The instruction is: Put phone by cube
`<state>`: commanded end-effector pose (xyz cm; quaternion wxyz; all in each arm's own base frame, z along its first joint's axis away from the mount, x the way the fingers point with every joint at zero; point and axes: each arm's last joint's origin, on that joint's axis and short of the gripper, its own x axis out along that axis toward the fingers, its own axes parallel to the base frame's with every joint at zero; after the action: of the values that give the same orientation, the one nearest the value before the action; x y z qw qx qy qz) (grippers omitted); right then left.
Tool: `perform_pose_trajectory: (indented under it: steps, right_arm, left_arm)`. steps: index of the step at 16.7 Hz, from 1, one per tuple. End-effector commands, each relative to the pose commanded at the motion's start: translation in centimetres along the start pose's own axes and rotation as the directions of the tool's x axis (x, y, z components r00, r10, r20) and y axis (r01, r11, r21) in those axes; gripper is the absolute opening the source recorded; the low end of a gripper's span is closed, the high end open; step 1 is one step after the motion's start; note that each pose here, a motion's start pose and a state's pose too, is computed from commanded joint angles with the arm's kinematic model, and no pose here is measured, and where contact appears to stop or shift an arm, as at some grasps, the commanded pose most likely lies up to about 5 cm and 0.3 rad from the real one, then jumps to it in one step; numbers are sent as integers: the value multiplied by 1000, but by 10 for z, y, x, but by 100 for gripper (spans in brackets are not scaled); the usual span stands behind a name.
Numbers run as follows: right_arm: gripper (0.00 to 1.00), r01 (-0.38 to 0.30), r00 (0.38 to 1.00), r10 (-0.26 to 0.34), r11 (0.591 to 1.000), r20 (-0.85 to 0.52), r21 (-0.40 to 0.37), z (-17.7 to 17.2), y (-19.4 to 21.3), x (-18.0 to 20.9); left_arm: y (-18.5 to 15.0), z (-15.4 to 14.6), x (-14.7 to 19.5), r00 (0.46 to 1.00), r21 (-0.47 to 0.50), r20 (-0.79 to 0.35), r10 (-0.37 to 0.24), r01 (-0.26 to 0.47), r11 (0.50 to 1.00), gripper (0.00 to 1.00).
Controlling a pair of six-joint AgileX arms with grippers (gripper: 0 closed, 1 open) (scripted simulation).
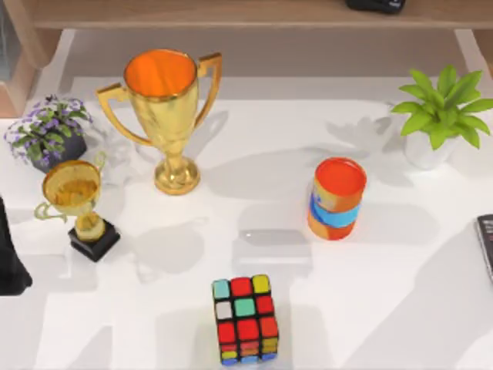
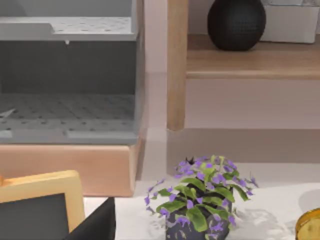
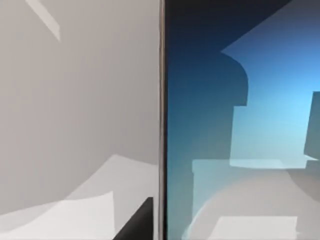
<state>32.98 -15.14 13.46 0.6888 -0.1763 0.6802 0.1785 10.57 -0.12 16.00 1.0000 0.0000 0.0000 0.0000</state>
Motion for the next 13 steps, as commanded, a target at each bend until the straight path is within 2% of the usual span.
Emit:
perform_pose_trajectory:
  steps: [3, 9, 13]
  right_arm:
    - [0, -4, 1000, 4, 1000, -3, 1, 0, 0, 2]
    - [0, 122, 985, -126, 992, 119, 44, 27, 15, -52]
    - [0, 140, 964, -159, 985, 212, 102, 54, 56, -86]
  left_arm:
    - [0, 0, 0, 1000, 0, 0, 0, 0, 1000, 100]
    - [0, 0, 0, 1000, 0, 0, 0, 0, 1000, 100]
    - [0, 0, 0, 1000, 0, 0, 0, 0, 1000, 100]
